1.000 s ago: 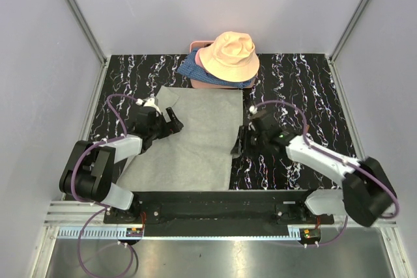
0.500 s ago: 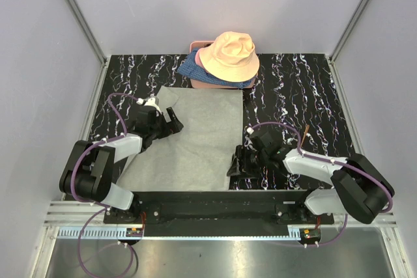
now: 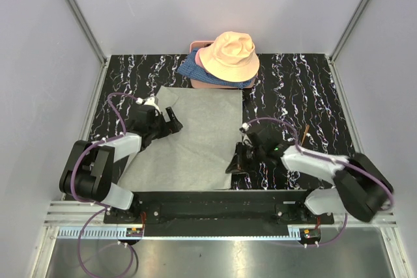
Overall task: Fold the napkin, place the utensils inside, and roll it up
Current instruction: Flatten the napkin out
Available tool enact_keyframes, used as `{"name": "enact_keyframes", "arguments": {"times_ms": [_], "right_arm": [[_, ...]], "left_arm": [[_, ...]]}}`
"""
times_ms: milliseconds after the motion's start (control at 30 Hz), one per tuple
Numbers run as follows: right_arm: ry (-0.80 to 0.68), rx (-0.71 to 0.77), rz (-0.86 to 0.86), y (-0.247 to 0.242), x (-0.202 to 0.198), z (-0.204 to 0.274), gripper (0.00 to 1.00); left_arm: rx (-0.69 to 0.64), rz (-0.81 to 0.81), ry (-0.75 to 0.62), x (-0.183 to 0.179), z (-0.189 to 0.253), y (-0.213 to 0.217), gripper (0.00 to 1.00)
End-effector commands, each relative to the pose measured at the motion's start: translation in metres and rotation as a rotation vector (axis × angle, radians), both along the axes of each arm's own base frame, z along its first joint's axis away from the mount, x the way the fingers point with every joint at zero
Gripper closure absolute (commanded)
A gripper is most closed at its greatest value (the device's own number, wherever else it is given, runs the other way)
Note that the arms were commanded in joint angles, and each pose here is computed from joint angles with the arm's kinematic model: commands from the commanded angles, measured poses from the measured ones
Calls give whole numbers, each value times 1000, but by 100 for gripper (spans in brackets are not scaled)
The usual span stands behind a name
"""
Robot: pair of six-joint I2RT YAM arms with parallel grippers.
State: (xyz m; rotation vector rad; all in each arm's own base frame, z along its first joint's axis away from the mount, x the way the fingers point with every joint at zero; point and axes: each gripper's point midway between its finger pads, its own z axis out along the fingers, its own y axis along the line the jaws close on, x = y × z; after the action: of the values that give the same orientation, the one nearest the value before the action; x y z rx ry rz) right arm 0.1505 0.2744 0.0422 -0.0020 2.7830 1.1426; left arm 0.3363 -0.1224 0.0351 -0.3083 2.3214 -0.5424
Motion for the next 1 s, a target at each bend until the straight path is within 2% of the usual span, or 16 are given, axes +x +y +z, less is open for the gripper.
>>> {"name": "enact_keyframes", "arguments": {"times_ms": [0,67,133,167,267,500,667,700,733,767,800,833,867,900,933,967], "right_arm": [[-69,-53,-34,-26,-12,63,81],[-120,-83,-105,-43,-11,87,68],[-99,-183,-158,-68,-20,85,55],[-117,-181,-182,-74,-21,93,53],[-127,-227,-226,-87,-22,88,52],[-93,-213,-162,-60,-6,53,46],[-95,-296,-139,-61,5,28,46],[-104,-305,-140,-61,8,28,46],[-132,-309,-138,-59,15,33,46],[-138,-316,-134,-58,18,32,46],[-149,-316,-132,-57,21,34,46],[-170,-311,-124,-54,26,38,46],[-174,-317,-119,-52,28,38,46],[-181,-318,-118,-51,31,39,46],[-199,-313,-107,-49,35,43,46],[-201,-318,-105,-48,37,43,46]], "left_arm": [[30,-2,73,-13,-15,11,1],[25,-9,71,-13,-14,11,1],[20,-11,70,-13,-14,11,1],[19,-12,71,-13,-14,11,1],[14,-9,71,-13,-15,10,1],[-8,-13,39,-4,2,6,1],[-20,-9,-93,20,59,2,2],[10,-11,-103,22,65,6,2],[46,25,-167,40,90,13,3],[85,42,-160,44,93,19,4],[146,38,-120,46,85,26,5],[189,72,-150,65,104,33,10],[223,77,-129,72,103,36,15],[298,71,-24,71,77,45,18],[314,77,-45,88,92,45,27],[335,77,-30,95,89,46,31]]}}
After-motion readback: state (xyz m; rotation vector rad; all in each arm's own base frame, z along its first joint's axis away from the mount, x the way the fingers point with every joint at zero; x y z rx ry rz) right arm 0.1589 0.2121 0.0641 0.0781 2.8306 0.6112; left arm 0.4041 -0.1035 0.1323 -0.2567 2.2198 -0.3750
